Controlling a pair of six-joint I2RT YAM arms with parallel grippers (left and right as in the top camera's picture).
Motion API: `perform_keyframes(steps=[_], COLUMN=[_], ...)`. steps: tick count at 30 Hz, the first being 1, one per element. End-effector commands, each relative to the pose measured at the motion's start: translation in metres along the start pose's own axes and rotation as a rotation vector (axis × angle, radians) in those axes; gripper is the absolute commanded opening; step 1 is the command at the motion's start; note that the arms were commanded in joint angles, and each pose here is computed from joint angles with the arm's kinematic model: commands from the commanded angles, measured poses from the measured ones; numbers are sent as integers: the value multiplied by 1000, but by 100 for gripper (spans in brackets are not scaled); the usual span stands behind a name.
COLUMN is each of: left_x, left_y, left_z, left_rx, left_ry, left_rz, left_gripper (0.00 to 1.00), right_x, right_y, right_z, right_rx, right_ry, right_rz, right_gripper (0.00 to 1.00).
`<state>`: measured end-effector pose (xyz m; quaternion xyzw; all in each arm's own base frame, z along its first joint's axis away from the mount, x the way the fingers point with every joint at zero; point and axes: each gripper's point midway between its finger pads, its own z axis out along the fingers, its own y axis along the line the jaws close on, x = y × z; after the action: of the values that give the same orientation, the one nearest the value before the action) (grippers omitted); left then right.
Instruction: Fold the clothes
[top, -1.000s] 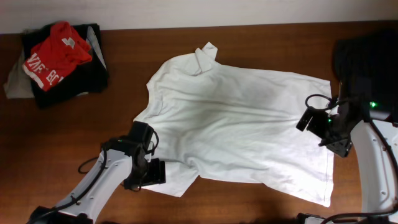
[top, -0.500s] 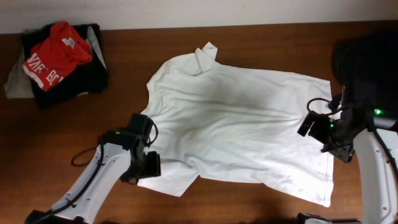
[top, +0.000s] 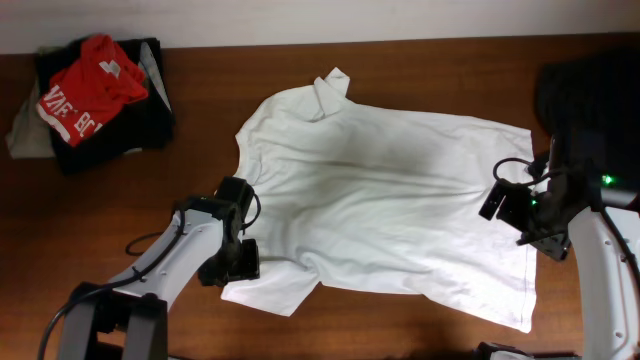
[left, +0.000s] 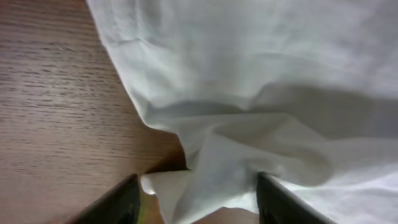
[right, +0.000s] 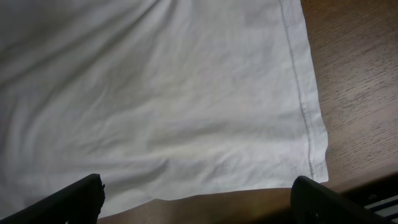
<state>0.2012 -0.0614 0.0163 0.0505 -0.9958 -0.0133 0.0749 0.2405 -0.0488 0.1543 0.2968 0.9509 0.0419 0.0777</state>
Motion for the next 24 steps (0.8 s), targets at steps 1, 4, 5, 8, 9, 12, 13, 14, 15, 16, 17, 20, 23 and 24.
perform_keyframes(steps=[1, 4, 5, 8, 9, 12, 13, 14, 15, 16, 17, 20, 23, 24], left_x=[-1, -1, -2, -5, -10, -25, -27, -28, -28, -28, -28, -28, -28, -29], left_y=[-4, -4, -4, -5, -7, -14, -14, -15, -15, -15, -15, -15, -15, -15], left_z=[-1, -1, -1, -4, -7, -22, -23, -24, -24, -24, -24, -24, -24, -24], left_rx=[23, 22, 23, 27, 32, 51, 53, 54, 54, 54, 54, 55, 56, 57], left_ry=[5, 5, 5, -6, -20, -68, -74, -77, -78, -78, -77, -77, -81, -85], left_rz=[10, 9, 9, 8, 9, 10, 11, 11, 11, 11, 11, 11, 11, 11], left_gripper=[25, 1, 1, 1, 1, 1, 1, 1, 1, 1, 1, 1, 1, 1], right_x=[0, -1, -2, -4, -4, 5, 9, 17, 23, 30, 38, 51, 62, 64], right_y=[-3, -4, -6, -20, -32, -61, -69, -79, -85, -90, -94, -81, -82, -83], right_z=[-3, -3, -4, -10, -15, -25, -26, -24, -21, -15, -8, 16, 38, 46], right_rx=[8, 16, 27, 67, 96, 124, 132, 143, 149, 148, 142, -14, -47, -45], right_ry=[-17, -21, -28, -64, -81, -74, -64, -46, -35, -25, -18, -26, -18, -13], right_rz=[-7, 17, 27, 105, 160, 278, 313, 355, 379, 405, 428, 500, 572, 574], right_gripper=[99, 99, 99, 99, 99, 99, 99, 99, 99, 99, 99, 99, 99, 99])
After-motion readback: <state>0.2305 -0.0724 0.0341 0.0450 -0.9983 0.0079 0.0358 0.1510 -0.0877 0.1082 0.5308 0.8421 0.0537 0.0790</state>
